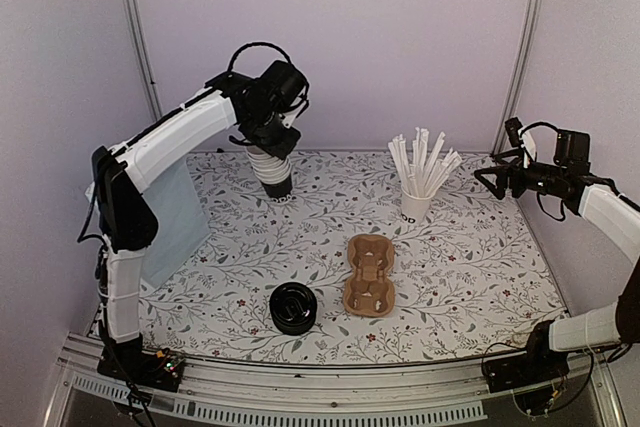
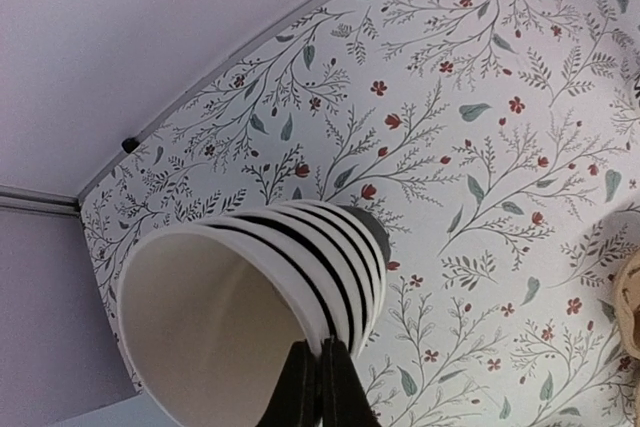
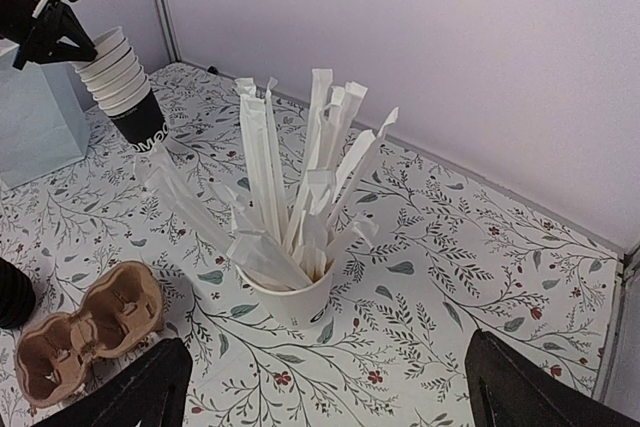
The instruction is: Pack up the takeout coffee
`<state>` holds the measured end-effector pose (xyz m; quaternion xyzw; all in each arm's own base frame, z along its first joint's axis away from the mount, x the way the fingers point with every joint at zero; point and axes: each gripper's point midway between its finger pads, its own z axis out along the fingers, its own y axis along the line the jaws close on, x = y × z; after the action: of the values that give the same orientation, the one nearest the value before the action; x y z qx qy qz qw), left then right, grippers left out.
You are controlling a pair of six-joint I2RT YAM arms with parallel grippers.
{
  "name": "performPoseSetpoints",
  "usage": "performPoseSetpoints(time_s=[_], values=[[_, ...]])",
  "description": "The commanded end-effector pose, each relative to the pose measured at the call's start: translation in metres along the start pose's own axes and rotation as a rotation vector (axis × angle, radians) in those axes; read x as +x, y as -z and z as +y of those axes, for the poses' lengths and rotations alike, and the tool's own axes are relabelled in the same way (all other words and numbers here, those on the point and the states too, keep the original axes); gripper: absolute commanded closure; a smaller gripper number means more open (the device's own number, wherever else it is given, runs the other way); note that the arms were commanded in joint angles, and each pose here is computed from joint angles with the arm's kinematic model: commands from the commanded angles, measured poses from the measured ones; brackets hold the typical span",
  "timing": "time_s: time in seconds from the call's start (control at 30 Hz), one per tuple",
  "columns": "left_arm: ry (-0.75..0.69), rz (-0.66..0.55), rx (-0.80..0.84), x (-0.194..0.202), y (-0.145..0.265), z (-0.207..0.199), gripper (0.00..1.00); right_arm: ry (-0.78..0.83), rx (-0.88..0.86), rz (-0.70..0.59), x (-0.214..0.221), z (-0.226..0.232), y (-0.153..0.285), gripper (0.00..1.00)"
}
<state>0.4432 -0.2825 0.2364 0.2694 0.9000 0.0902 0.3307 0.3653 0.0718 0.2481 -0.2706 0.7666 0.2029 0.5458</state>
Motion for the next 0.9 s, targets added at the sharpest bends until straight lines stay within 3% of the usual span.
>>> performPoseSetpoints(time_s=[0.0,0.13,0.23,0.3,0.37,0.5,0.7,0.83,0.87], values=[[0.023,-0.034,-0.026,-0.012,0.017,0.011,1.00,-0.005,-0.009,0.008,0.003,0.000,0.000,0.01],[-0.077,0.039,-0.302,0.004,0.004,0.037,1.00,-0.005,-0.013,0.008,0.003,0.000,0.000,0.01],[0.001,-0.053,-0.022,-0.010,0.015,-0.001,1.00,-0.003,-0.012,0.009,0.003,0.000,-0.001,0.01],[0.015,-0.082,-0.099,-0.013,0.017,0.014,1.00,-0.004,-0.015,0.008,0.003,0.001,-0.001,0.01],[0.054,-0.079,0.004,-0.019,0.022,0.011,1.00,-0.004,-0.016,0.008,0.003,0.001,-0.001,0.01],[0.006,-0.035,-0.239,-0.012,0.017,0.040,1.00,-0.002,-0.017,0.004,0.002,0.002,0.000,0.01],[-0.015,-0.075,0.070,-0.014,0.025,-0.030,1.00,-0.002,-0.015,0.006,0.002,0.001,0.001,0.01],[-0.024,0.011,-0.216,0.003,0.003,0.022,1.00,-0.001,-0.019,0.007,0.002,0.002,0.000,0.01],[-0.014,0.038,-0.182,0.005,-0.001,0.023,1.00,0.000,-0.019,0.005,0.001,0.002,0.001,0.01]])
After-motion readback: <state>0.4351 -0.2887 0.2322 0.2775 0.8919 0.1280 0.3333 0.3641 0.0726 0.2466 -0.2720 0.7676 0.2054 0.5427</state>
